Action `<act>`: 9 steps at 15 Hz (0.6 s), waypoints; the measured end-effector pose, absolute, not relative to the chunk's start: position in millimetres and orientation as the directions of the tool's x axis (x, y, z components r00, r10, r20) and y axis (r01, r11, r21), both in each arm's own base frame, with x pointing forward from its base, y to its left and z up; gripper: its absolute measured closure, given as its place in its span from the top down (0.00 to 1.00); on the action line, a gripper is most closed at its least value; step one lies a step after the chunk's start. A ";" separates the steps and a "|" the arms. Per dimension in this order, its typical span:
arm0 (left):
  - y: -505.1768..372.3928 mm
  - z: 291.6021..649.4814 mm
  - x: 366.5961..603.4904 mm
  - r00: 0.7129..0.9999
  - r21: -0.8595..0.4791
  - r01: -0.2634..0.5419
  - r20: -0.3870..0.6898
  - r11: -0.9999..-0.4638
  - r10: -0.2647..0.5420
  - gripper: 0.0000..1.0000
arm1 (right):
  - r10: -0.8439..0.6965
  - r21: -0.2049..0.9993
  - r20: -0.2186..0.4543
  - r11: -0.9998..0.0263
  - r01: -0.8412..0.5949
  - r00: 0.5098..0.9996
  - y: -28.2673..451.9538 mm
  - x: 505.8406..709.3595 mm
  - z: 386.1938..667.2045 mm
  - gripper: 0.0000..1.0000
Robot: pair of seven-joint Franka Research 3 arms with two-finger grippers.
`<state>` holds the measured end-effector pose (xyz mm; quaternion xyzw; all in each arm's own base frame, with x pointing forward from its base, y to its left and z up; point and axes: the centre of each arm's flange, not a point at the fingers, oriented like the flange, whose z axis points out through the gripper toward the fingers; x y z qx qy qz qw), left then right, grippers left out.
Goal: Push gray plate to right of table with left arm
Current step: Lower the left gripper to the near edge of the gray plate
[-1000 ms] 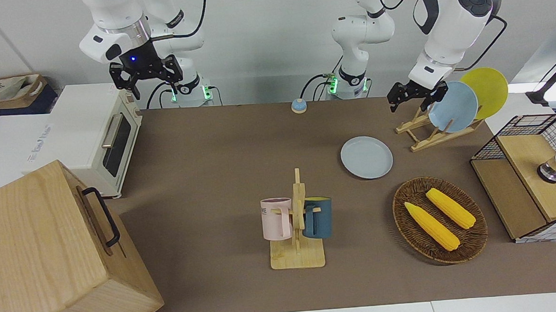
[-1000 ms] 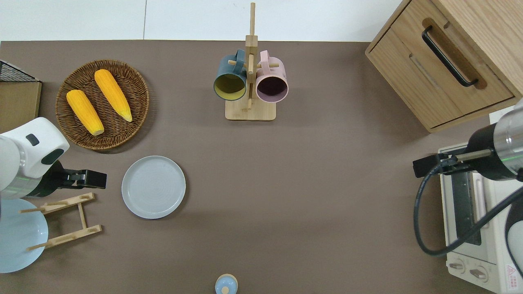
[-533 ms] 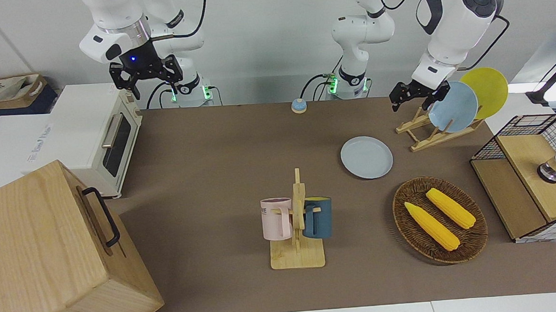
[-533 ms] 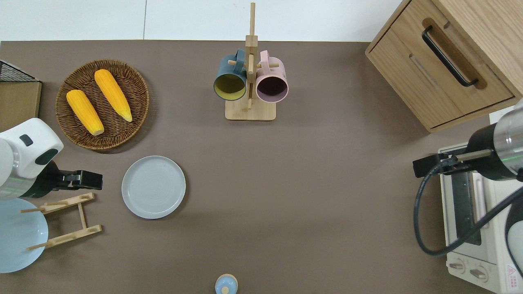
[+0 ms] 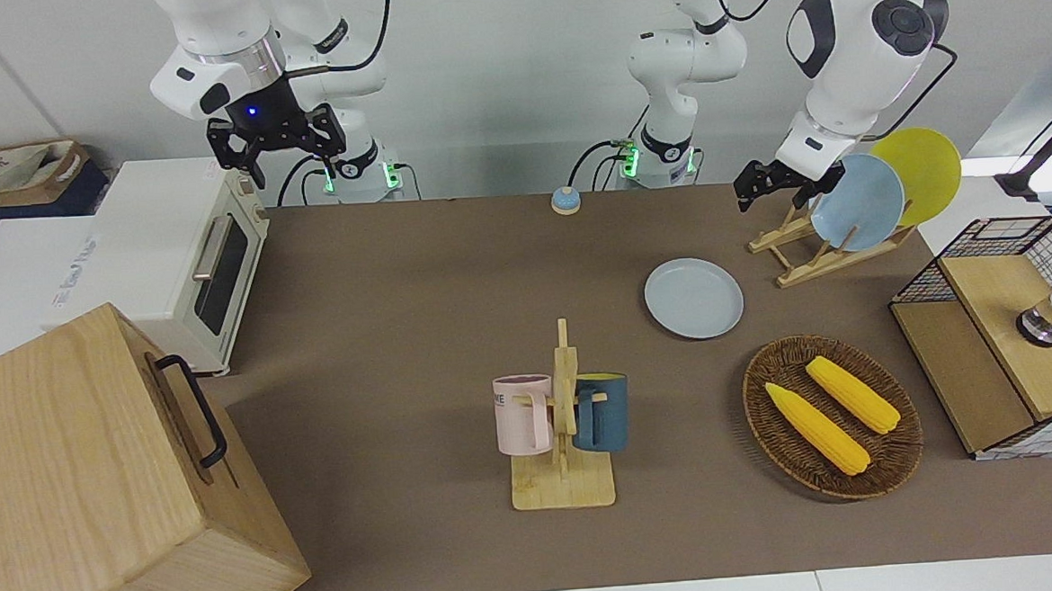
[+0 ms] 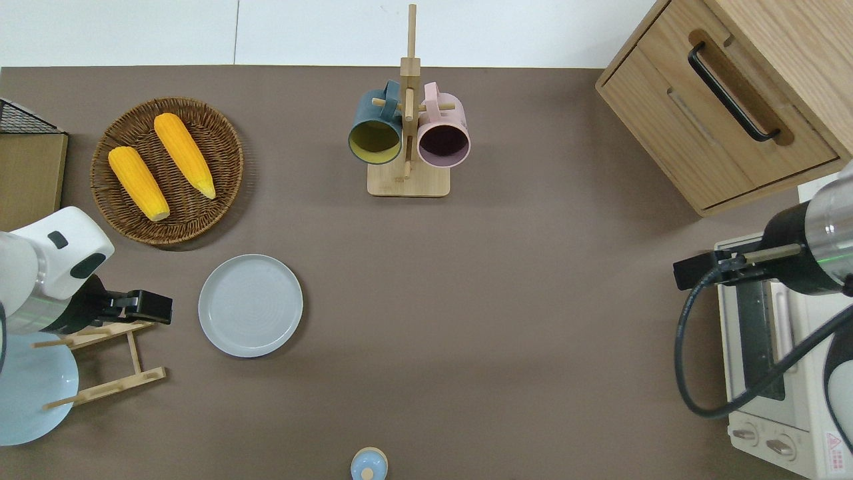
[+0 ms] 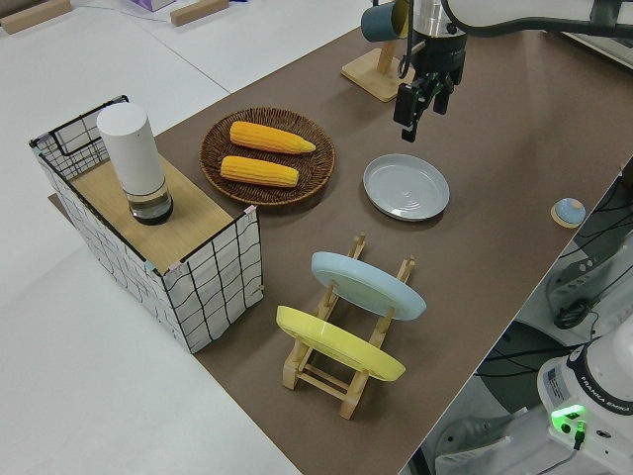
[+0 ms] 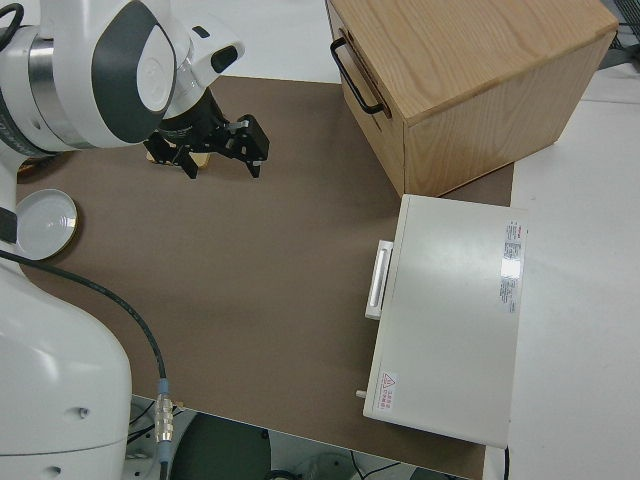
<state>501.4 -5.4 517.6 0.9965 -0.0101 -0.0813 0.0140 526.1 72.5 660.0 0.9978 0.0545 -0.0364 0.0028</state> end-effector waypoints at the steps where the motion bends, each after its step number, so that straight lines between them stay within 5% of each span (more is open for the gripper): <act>1: -5.2 513.5 500.4 0.985 0.030 -0.017 -0.168 -0.999 -0.022 1.00 | 0.108 0.002 -0.073 -0.994 0.109 0.991 72.5 526.1 660.0 0.99; 9: 9.9 462.9 483.8 0.992 0.033 0.017 -0.124 -0.999 0.013 1.00 | 0.108 0.002 -0.073 -0.994 0.109 0.991 72.5 526.1 660.0 0.99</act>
